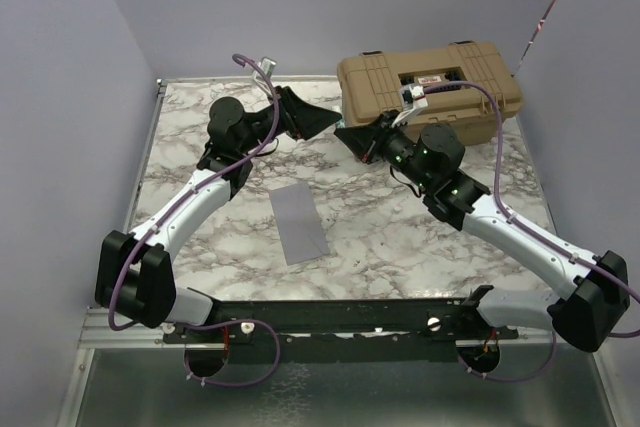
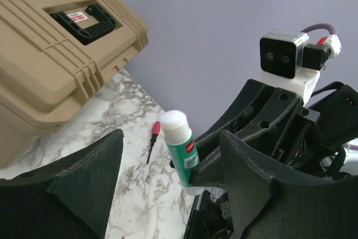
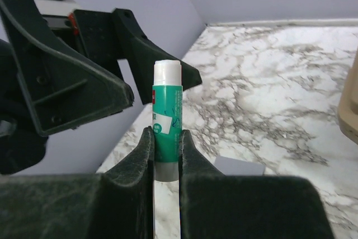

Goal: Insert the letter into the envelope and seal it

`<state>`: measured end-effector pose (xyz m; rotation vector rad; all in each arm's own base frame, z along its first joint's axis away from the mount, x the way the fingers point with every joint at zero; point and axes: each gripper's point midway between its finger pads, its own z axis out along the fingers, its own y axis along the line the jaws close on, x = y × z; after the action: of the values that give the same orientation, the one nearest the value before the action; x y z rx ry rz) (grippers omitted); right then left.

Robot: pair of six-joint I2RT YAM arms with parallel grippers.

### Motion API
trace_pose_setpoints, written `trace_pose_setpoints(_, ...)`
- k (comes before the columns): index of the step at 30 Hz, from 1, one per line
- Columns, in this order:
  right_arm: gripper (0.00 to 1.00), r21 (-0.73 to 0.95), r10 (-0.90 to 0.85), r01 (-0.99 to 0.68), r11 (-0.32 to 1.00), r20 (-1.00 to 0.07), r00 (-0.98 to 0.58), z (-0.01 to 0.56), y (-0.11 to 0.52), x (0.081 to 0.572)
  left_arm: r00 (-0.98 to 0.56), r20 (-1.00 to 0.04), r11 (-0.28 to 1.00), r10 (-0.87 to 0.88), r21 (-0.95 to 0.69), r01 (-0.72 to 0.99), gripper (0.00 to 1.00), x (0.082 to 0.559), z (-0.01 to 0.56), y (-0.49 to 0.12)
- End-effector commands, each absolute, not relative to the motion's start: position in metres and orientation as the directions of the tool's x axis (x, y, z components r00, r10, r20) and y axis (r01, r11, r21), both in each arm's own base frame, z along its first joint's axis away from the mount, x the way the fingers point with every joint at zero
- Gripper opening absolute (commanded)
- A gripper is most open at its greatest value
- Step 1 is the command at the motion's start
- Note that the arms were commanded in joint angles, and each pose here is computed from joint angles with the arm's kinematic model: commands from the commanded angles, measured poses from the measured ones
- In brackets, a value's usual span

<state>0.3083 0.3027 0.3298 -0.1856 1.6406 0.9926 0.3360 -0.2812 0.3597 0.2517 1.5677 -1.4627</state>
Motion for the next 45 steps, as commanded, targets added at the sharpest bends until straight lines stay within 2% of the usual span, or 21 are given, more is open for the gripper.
trace_pose_setpoints(1,0.01,0.521,0.444,-0.665,0.535,-0.843,-0.303,0.372,0.309,0.297,-0.538,-0.720,0.168,-0.437,-0.653,0.738,0.71,0.314,0.380,-0.283)
trace_pose_setpoints(3,0.01,0.519,0.446,-0.680,0.518,-0.842,-0.303,0.375,0.312,0.295,-0.549,-0.708,0.159,-0.444,-0.666,0.729,0.69,0.313,0.382,-0.283)
trace_pose_setpoints(10,0.01,0.503,0.430,-0.712,0.491,-0.850,-0.304,0.373,0.320,0.293,-0.591,-0.700,0.095,-0.401,-0.673,0.733,0.47,0.296,0.382,-0.295)
trace_pose_setpoints(16,0.01,0.492,0.397,-0.734,0.469,-0.859,-0.323,0.366,0.327,0.290,-0.603,-0.694,0.095,-0.394,-0.683,0.724,0.18,0.293,0.376,-0.298)
trace_pose_setpoints(17,0.02,0.497,0.393,-0.726,0.475,-0.858,-0.330,0.363,0.327,0.291,-0.597,-0.698,0.096,-0.395,-0.678,0.729,0.12,0.293,0.377,-0.298)
trace_pose_setpoints(19,0.11,0.506,0.385,-0.715,0.483,-0.856,-0.345,0.357,0.325,0.290,-0.587,-0.708,0.096,-0.392,-0.666,0.740,0.00,0.293,0.379,-0.298)
trace_pose_setpoints(21,0.27,0.528,0.387,-0.684,0.503,-0.845,-0.368,0.351,0.321,0.292,-0.582,-0.713,0.098,-0.391,-0.660,0.745,0.00,0.294,0.380,-0.298)
trace_pose_setpoints(23,0.38,0.543,0.381,-0.663,0.516,-0.838,-0.390,0.344,0.318,0.292,-0.579,-0.716,0.098,-0.390,-0.657,0.747,0.00,0.295,0.380,-0.299)
trace_pose_setpoints(26,0.44,0.550,0.381,-0.657,0.515,-0.834,-0.399,0.338,0.313,0.287,-0.575,-0.717,0.101,-0.394,-0.655,0.748,0.00,0.296,0.381,-0.298)
trace_pose_setpoints(29,0.44,0.549,0.373,-0.662,0.510,-0.835,-0.405,0.334,0.312,0.283,-0.575,-0.717,0.106,-0.394,-0.657,0.746,0.00,0.298,0.379,-0.299)
trace_pose_setpoints(33,0.34,0.544,0.364,-0.671,0.504,-0.838,-0.406,0.334,0.313,0.281,-0.579,-0.713,0.108,-0.395,-0.662,0.742,0.00,0.299,0.377,-0.299)
trace_pose_setpoints(40,0.26,0.537,0.339,-0.692,0.483,-0.843,-0.417,0.334,0.319,0.279,-0.574,-0.710,0.116,-0.408,-0.664,0.739,0.00,0.301,0.378,-0.298)
trace_pose_setpoints(43,0.09,0.535,0.339,-0.697,0.478,-0.844,-0.415,0.335,0.320,0.278,-0.573,-0.709,0.119,-0.411,-0.664,0.738,0.00,0.302,0.378,-0.298)
trace_pose_setpoints(45,0.01,0.537,0.349,-0.694,0.480,-0.842,-0.411,0.338,0.320,0.281,-0.576,-0.706,0.119,-0.411,-0.668,0.734,0.15,0.302,0.377,-0.298)
